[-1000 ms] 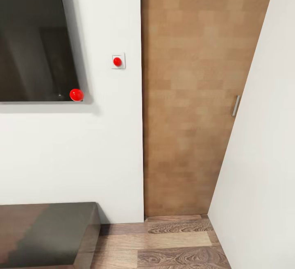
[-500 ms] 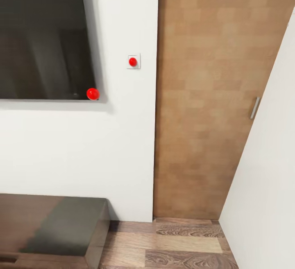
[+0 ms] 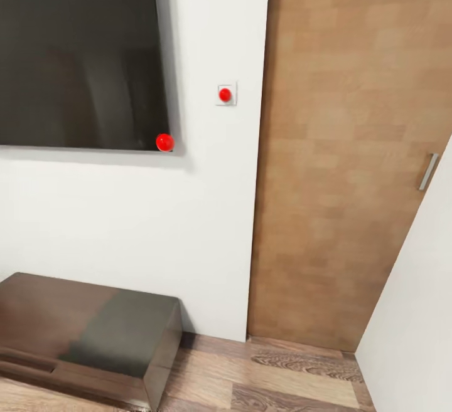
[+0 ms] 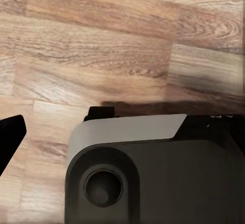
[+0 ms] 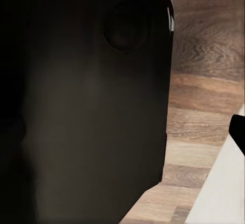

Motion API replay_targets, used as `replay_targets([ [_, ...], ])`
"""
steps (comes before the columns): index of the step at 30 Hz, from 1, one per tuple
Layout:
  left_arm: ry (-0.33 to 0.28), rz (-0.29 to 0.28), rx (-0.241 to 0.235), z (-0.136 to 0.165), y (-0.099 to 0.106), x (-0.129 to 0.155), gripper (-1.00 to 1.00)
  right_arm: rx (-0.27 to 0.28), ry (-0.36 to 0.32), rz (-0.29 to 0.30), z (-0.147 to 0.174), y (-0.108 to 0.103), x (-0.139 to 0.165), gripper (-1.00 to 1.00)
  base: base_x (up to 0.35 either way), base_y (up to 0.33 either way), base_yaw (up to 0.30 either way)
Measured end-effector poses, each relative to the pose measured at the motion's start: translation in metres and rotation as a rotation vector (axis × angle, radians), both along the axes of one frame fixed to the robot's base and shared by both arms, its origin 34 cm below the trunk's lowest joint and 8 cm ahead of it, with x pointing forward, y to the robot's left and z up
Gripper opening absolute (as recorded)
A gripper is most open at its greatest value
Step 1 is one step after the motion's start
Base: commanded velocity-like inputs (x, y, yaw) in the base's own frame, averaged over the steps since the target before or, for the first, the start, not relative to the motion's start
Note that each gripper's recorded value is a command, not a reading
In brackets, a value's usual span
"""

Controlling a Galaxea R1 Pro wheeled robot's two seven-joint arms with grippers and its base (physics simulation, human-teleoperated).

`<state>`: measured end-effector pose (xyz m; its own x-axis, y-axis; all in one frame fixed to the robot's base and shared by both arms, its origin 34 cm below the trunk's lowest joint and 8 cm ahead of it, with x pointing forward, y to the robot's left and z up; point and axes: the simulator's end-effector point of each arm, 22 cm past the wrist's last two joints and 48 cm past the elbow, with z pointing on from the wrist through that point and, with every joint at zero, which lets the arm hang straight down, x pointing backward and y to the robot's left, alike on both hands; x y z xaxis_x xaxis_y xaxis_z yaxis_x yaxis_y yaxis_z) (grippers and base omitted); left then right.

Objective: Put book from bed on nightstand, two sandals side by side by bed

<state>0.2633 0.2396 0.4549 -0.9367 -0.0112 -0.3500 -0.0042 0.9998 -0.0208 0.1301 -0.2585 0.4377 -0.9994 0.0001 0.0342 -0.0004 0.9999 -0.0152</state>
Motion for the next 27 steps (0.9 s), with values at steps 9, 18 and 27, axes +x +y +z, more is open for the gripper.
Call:
replay_targets([
  [9,0.0,0.0,0.0,0.0,0.0,0.0,1.0,-0.001,0.0,0.0,0.0,-0.0004,0.0,1.0,0.0,-0.149,0.254],
  [18,-0.001,0.0,0.0,0.0001,0.0,0.0004,1.0,0.001,0.0,0.0,0.0,0.0004,0.0001,1.0,0.0,-0.006,0.254],
  [27,-0.001,0.0,0.0,0.0001,0.0,0.0003,1.0,0.001,0.0,0.0,0.0,0.0007,0.0,1.0,0.0,0.0,0.254],
])
